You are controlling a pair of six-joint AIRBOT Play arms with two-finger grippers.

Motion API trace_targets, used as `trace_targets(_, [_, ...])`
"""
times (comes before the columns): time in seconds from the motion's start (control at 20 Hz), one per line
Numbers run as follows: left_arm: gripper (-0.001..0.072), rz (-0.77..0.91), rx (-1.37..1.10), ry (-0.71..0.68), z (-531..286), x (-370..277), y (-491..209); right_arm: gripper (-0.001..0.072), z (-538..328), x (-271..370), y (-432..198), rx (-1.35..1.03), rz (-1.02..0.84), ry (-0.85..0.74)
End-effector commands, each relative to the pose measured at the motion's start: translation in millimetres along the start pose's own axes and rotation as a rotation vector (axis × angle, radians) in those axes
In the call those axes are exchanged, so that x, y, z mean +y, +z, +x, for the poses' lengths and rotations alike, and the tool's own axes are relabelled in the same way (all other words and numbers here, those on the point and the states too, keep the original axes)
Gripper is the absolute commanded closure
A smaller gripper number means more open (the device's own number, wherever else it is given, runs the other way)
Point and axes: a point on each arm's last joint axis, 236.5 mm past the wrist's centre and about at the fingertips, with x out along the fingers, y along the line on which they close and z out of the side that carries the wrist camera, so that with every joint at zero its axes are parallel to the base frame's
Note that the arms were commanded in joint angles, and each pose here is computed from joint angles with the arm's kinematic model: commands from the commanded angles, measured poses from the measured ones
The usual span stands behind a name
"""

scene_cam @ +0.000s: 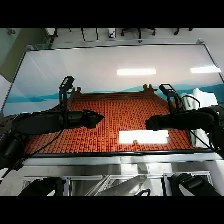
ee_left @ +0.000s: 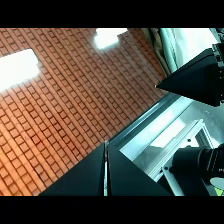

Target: Fold the shirts.

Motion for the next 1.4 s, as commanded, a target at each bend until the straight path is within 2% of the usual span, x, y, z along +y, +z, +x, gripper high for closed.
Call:
trace_targets(0.0, [0.0684, 0.000, 0.001, 0.000, 0.0, 0.0, -0.3, 0.0679, -0.2, 0.3, 0.0, -0.001, -0.001, 0.000])
trace_targets(0.55, [0.0684, 0.001, -0.033, 0.004, -0.1, 1.0, 7.7, 0.0680, -0.1, 0.3, 0.4, -0.002, 0.000, 0.000])
trace_targets(0.65, [0.0684, -0.012, -0.104, 0.013, -1.5, 3.8, 24.7, 0.0679, 0.9, 1.2, 20.4, -0.082, 0.004, 0.006])
trace_targets(0.8, [0.0684, -0.029, -0.078, 0.053, -14.0, 23.4, 21.6, 0.0680, 3.1, 3.2, 25.8, -0.098, 0.013, 0.019])
trace_targets(0.85, [0.0684, -0.001, -0.088, 0.114, -24.2, 42.1, 24.8, 0.0679, 3.7, 3.9, 24.3, -0.091, 0.015, 0.022])
trace_targets(0.9, [0.0684, 0.031, -0.094, 0.241, -41.6, 77.9, 27.4, 0.0680, 3.7, 3.6, 24.3, -0.091, 0.015, 0.021])
trace_targets(1.0, [0.0683, 0.039, -0.080, 0.650, -110.3, 186.2, 25.5, 0.0680, 3.4, 5.3, 28.4, -0.108, 0.019, 0.029])
trace_targets(1.05, [0.0469, 0.008, -0.053, 0.861, -157.8, 239.0, 16.3, 0.0679, 3.4, 7.6, 31.2, -0.119, 0.024, 0.039])
trace_targets(1.1, [0.0036, -0.037, -0.041, 1.013, -198.1, 279.3, 5.5, 0.0679, 3.2, 8.1, 33.3, -0.127, 0.026, 0.042])
trace_targets(1.15, [0.0020, -0.117, -0.047, 1.118, -232.0, 315.8, -8.5, 0.0679, 3.4, 8.0, 33.8, -0.129, 0.026, 0.041])
trace_targets(1.25, [0.0019, -0.310, -0.072, 1.204, -271.9, 374.2, -42.8, 0.0639, 6.4, 6.7, 33.3, -0.120, 0.030, 0.039])
trace_targets(1.3, [0.0018, -0.399, -0.090, 1.216, -282.4, 398.3, -60.0, 0.0441, 8.4, 6.5, 32.8, -0.114, 0.032, 0.040])
trace_targets(1.35, [0.0003, -0.489, -0.106, 1.223, -291.6, 422.5, -79.8, 0.0193, 10.3, 6.1, 32.4, -0.108, 0.033, 0.039])
